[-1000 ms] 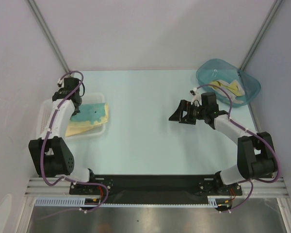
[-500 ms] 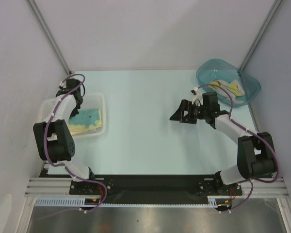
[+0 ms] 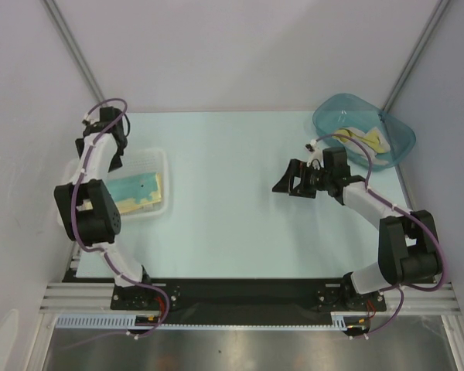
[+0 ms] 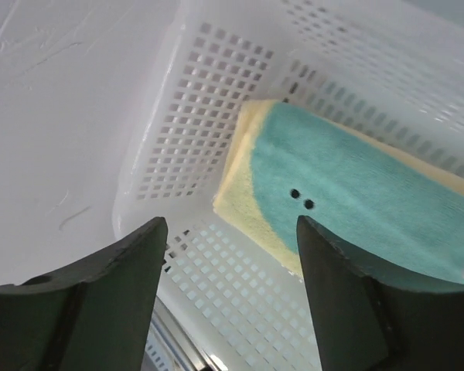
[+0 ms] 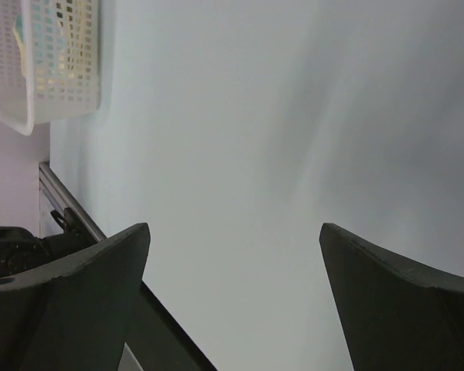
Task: Fold and stack the towels
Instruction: Neatly place the folded towel into the bin, then grab crumpled towel
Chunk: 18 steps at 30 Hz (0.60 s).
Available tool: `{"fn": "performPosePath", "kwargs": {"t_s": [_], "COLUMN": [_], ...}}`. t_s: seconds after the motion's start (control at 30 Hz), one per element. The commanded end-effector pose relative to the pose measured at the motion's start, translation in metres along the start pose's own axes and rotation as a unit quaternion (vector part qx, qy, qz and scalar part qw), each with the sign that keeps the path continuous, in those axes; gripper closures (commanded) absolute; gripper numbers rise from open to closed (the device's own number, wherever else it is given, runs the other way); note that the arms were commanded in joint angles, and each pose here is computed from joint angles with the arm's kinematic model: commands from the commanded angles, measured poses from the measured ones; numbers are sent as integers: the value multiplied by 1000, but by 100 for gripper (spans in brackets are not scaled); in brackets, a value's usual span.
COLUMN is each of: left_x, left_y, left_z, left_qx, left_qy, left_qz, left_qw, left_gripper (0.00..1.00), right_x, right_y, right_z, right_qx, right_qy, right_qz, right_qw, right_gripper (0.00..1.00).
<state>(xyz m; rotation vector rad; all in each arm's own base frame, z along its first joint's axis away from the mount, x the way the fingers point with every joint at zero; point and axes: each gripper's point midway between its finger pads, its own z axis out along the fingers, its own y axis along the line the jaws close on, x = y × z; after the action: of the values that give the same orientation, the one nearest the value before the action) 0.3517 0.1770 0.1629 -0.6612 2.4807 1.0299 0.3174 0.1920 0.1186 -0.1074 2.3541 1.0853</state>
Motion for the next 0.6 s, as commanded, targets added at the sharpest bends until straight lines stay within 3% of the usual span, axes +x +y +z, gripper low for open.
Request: {"fn": "performPosePath", "kwargs": {"t_s": [0.0,0.07,0.1,0.23,0.3,0.33,0.37,0.43,0.5,0.57], "left_x": [-28,-39,-38,-38,-27,-22,-15,4,21,28], "left_y": [-20,-35,-63,-108,-125,-136,-139,-155,-160,-164], "left_z": [-57,-84,-111,-195,-242,-266,-282,-323,-336,-359], "left_qx": [79,133,192,299,359,405,430,496,526,585], "left_qy": [-73,-106,-128,-214,-249,-260,-270,-293,-291,-290], "left_qz": [-14,-15,8,46,64,74,76,107,116,100], "left_qw": [994,985,973,929,897,873,858,811,791,751], "left_gripper": [24,24,24,20,14,3,0,0,0,0], "right_x": [-32,-49,-58,-111,-136,-165,-174,-210,-223,-243], "right_y": [7,8,9,-12,-25,-25,-38,-50,-77,-100], "right_z": [-11,-19,-23,-58,-72,-94,-93,-120,-120,-136], "right_qx": [28,56,68,201,260,301,328,366,393,426], "right_qy": [-44,-73,-88,-178,-201,-236,-235,-275,-273,-288], "right_qz": [-11,3,3,-3,-20,-25,-25,-21,-10,-1], "right_qw": [999,996,994,963,944,924,915,889,878,857], "right_gripper": [0,0,0,0,0,0,0,0,0,1]}}
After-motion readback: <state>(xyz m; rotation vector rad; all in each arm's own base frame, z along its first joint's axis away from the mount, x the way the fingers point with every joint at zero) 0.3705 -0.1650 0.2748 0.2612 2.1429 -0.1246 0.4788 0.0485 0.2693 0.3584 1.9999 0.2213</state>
